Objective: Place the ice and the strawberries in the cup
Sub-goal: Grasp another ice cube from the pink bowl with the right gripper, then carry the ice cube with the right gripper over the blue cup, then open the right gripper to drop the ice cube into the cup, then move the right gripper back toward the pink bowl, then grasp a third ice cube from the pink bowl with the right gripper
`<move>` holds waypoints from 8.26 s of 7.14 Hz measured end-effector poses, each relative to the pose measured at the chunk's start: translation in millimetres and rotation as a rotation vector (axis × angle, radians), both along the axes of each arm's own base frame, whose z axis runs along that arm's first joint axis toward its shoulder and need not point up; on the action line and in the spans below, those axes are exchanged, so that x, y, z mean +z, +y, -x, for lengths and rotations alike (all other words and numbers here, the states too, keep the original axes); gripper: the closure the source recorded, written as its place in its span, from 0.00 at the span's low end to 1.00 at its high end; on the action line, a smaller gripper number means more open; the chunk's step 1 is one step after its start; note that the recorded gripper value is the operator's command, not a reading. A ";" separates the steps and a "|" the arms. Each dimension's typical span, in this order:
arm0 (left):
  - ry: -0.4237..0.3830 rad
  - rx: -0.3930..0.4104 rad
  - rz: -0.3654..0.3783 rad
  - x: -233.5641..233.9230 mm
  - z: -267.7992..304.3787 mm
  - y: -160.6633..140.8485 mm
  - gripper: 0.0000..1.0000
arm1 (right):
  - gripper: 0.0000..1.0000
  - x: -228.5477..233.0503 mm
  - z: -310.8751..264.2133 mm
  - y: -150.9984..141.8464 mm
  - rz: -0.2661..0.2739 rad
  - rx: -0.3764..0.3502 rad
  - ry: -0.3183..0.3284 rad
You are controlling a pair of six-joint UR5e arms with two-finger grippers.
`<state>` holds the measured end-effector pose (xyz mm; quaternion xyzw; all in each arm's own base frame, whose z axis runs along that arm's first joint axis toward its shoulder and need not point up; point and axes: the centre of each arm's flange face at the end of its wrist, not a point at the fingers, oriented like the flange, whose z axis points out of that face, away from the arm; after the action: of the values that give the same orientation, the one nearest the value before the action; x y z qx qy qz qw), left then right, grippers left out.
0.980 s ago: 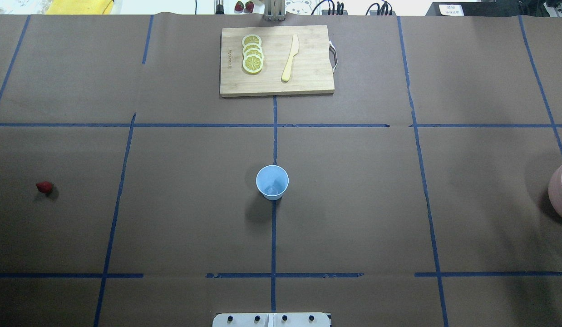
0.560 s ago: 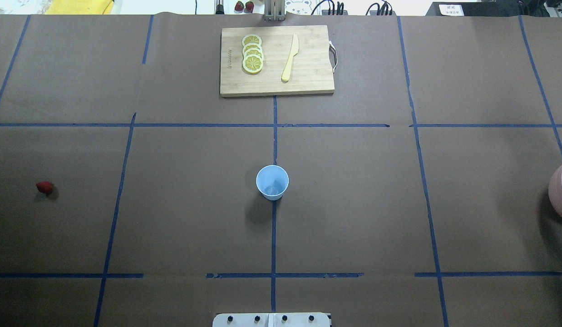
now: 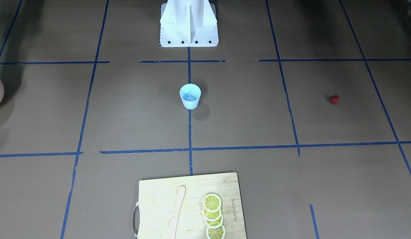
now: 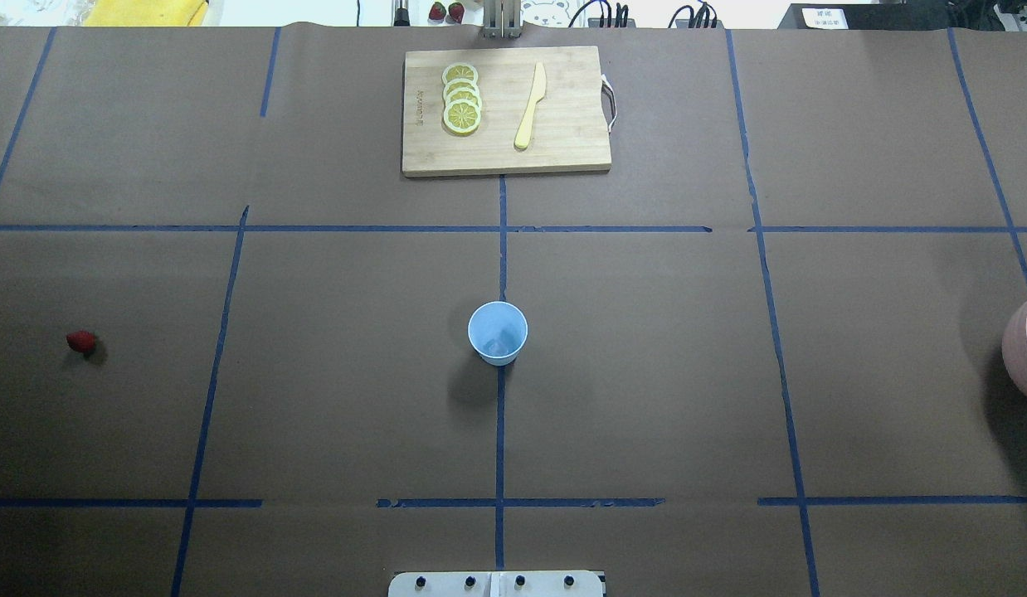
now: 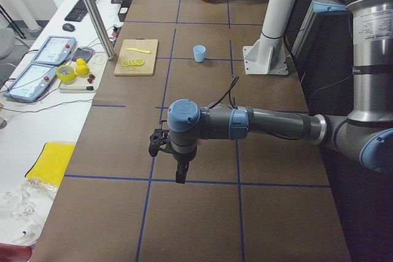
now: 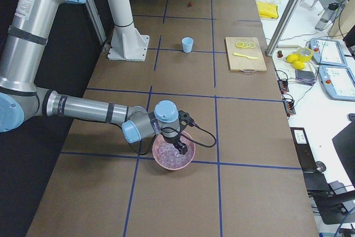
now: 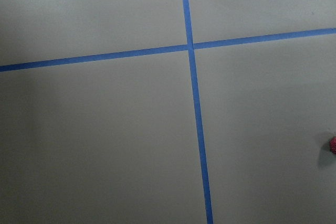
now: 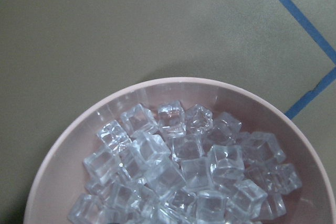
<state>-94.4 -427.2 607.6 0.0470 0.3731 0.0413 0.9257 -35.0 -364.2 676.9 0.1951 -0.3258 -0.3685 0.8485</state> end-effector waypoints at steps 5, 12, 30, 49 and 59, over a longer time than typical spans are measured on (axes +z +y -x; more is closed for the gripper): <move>0.000 0.000 -0.001 -0.2 0.0 0.0 0.00 | 0.34 5.6 19.7 7.6 -0.030 -0.093 0.003; 0.000 0.000 -0.006 -3.0 0.0 -0.1 0.00 | 0.99 12.2 19.3 14.4 -0.029 -0.114 0.013; -0.001 0.000 -0.009 -3.8 0.0 -0.4 0.00 | 1.00 -496.1 441.9 -48.2 0.646 0.664 -0.148; -0.001 0.000 -0.009 -3.4 0.0 -0.3 0.00 | 0.01 -250.6 102.6 -97.1 0.383 0.333 -0.003; 0.001 0.000 -0.018 -11.5 -0.2 0.7 0.00 | 0.23 5.9 -27.4 -2.1 0.453 0.459 -0.032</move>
<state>-94.1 -426.5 596.0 0.0555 0.3732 0.0448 0.9250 -7.6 -366.3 682.9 0.0755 -0.3603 -0.0827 0.9261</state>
